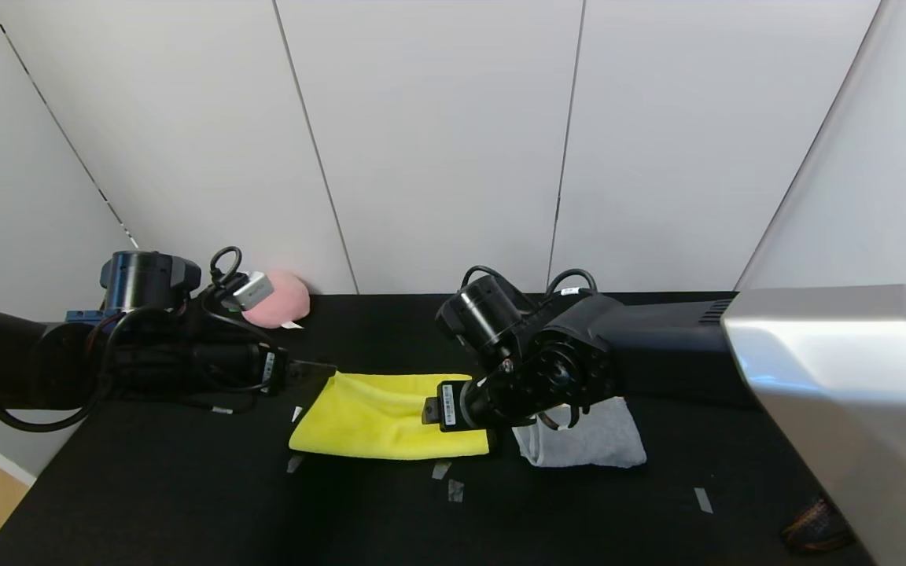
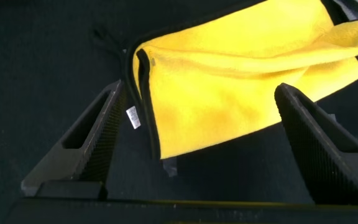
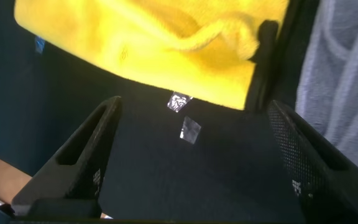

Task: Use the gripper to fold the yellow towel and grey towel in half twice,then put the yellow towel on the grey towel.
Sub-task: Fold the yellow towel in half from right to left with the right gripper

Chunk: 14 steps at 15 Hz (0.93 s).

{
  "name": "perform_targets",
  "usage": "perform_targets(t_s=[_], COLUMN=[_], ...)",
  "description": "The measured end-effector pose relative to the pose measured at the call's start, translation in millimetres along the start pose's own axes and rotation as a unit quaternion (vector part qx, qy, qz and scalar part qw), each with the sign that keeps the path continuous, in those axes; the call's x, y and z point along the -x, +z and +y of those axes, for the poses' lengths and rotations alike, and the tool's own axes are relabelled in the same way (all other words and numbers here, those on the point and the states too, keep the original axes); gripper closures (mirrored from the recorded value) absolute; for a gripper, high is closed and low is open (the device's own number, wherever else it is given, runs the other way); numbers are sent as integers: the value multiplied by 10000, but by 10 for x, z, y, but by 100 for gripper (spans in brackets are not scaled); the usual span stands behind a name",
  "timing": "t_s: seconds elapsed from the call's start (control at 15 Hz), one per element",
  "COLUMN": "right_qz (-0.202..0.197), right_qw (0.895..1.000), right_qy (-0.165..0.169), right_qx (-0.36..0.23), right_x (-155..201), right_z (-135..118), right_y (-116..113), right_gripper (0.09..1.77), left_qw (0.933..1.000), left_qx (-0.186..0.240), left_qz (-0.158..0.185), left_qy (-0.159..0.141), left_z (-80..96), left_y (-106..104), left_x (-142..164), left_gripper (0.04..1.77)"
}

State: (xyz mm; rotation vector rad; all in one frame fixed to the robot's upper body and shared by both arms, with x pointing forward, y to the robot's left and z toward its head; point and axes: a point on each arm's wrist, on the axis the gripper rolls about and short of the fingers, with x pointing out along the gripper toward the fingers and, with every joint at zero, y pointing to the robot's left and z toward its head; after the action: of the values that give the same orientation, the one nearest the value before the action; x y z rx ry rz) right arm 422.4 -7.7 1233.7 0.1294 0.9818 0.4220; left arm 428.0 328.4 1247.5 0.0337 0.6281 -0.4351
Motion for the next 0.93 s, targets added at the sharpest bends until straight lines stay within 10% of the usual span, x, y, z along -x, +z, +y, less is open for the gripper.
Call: perform_targets(t_s=[0.93], right_qz=[-619], right_qw=[9975], right_qy=[355], right_qx=[-4], right_x=[-420], right_z=[1], right_y=[113], right_gripper=[16], left_qw=[10000], left_qx=[-14], left_qz=[-42], left_qy=[21], left_z=[7], left_y=[14], left_x=[23], left_gripper=[11])
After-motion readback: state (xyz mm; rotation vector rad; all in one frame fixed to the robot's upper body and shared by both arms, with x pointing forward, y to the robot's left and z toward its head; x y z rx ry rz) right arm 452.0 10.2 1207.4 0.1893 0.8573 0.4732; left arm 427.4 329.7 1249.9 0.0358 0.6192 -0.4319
